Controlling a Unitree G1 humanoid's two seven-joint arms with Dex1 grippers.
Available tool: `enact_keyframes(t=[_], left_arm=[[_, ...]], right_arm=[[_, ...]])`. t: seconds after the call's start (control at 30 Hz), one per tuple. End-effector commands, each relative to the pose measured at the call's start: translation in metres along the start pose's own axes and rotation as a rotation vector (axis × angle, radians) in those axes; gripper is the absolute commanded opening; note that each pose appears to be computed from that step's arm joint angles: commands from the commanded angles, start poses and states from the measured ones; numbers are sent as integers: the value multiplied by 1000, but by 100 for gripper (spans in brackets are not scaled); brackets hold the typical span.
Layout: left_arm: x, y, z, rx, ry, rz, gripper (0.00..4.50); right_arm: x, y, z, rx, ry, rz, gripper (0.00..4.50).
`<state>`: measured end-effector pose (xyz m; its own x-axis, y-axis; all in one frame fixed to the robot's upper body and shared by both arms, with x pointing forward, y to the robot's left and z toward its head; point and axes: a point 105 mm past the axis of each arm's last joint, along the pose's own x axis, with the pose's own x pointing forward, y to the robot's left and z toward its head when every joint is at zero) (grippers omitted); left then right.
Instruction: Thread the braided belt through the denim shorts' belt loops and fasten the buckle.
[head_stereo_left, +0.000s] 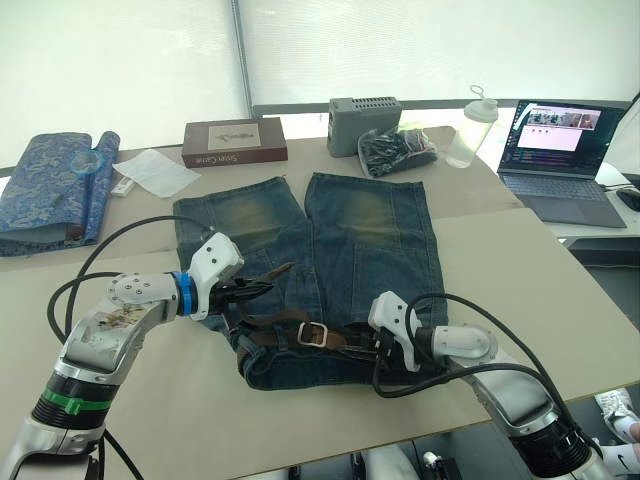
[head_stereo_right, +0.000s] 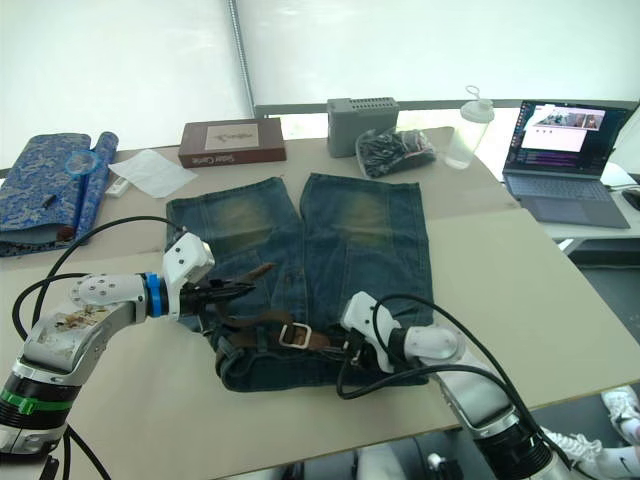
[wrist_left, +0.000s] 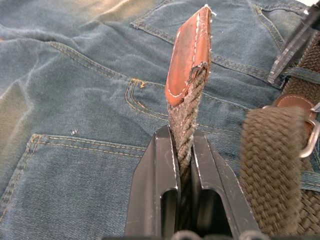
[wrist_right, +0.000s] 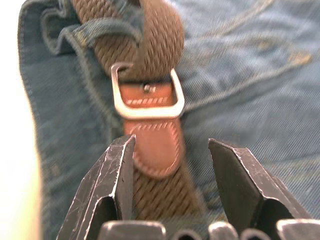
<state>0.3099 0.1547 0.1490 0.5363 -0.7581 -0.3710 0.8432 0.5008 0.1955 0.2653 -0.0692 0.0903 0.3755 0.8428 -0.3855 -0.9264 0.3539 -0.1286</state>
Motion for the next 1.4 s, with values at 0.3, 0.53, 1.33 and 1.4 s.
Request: enact_keyframes(t=[0.3,0.53,1.33,1.4], left_arm=[[-6,2,10,42,-38,23,0],[-4,1,11,33,-47,26,0],[2,-5,14,13,-55,19,0],[3,-5,14,12,-54,19,0]], right_arm=[[0,-2,-1,-135,82,-25,259],[-4,-10,12,-85,37,-89,259],[-9,-19,15,-239,115,-200,4],[-8,-19,17,-233,106,-204,4]])
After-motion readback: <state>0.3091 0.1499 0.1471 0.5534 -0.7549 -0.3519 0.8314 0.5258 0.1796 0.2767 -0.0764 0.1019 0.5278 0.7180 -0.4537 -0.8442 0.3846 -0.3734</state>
